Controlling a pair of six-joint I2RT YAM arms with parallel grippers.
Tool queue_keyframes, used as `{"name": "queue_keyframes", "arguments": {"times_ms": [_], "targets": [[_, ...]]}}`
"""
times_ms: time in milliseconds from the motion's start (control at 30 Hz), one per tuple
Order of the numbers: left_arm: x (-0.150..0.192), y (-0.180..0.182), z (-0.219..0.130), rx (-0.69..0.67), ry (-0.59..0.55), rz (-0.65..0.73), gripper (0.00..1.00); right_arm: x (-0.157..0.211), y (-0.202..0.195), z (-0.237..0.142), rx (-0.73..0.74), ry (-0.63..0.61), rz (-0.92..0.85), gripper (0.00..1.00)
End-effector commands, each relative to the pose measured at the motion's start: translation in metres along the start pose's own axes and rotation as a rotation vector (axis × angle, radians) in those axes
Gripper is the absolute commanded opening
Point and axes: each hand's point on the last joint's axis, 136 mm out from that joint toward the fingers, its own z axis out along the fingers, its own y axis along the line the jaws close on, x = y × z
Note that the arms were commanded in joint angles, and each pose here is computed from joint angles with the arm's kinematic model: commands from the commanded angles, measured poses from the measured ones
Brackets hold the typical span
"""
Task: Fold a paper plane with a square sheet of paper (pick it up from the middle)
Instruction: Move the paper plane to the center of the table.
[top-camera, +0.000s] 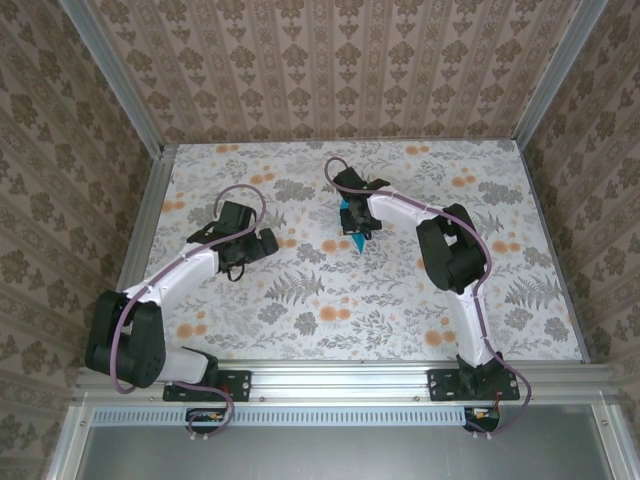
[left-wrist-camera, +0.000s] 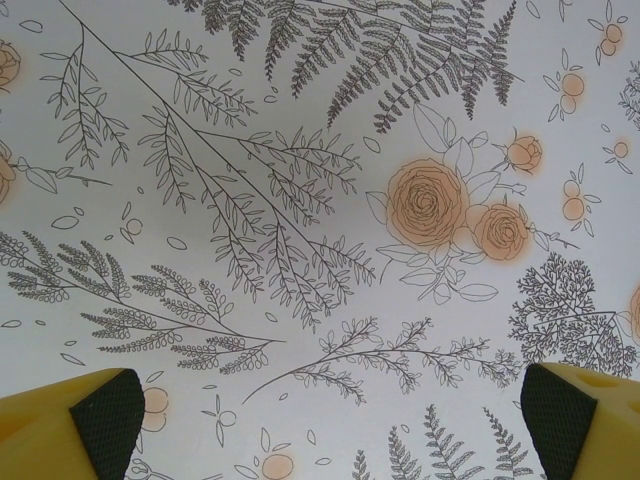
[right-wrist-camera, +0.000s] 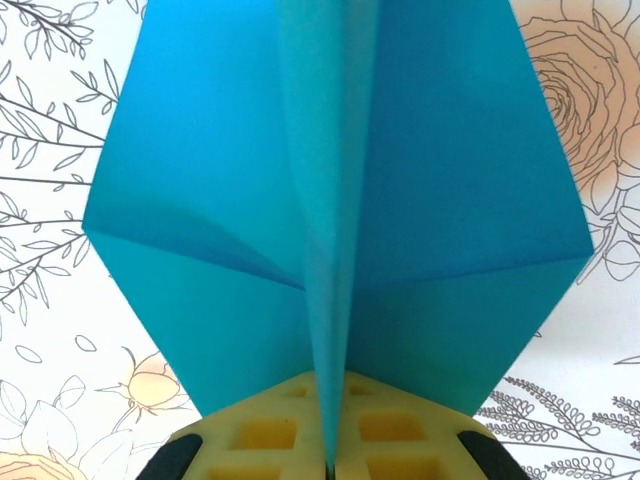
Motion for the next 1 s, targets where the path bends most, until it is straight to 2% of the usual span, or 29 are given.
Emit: {"name": "queue_keyframes", "arguments": {"times_ms": [0, 133, 333, 500, 600, 833, 967], "targets": [[0.003, 0.008, -0.003, -0.021, 0.004, 0.017, 1.0, -0.002, -0.005, 0.005, 0.035, 0.013, -0.02, 0.1], [0.003, 0.006, -0.002, -0.012, 0.009, 0.016, 1.0, 0.0, -0.005, 0.01, 0.035, 0.024, -0.019, 0.14], [0.004, 0.006, -0.001, -0.009, 0.013, 0.013, 1.0, 0.003, -0.005, 0.016, 0.039, 0.039, -0.02, 0.15], [0.003, 0.004, -0.002, -0.004, 0.015, 0.015, 1.0, -0.002, -0.004, 0.005, 0.034, 0.022, -0.016, 0.15], [0.002, 0.004, -0.004, -0.008, 0.016, 0.02, 1.0, -0.013, -0.004, -0.016, 0.02, -0.019, -0.01, 0.17], [-0.01, 0.003, -0.017, -0.02, -0.018, 0.008, 1.0, -0.029, -0.01, -0.079, -0.005, -0.116, 0.012, 0.3], [-0.02, 0.007, -0.022, -0.034, -0.048, -0.022, 1.0, -0.036, -0.02, -0.116, -0.003, -0.199, 0.033, 0.43]]}}
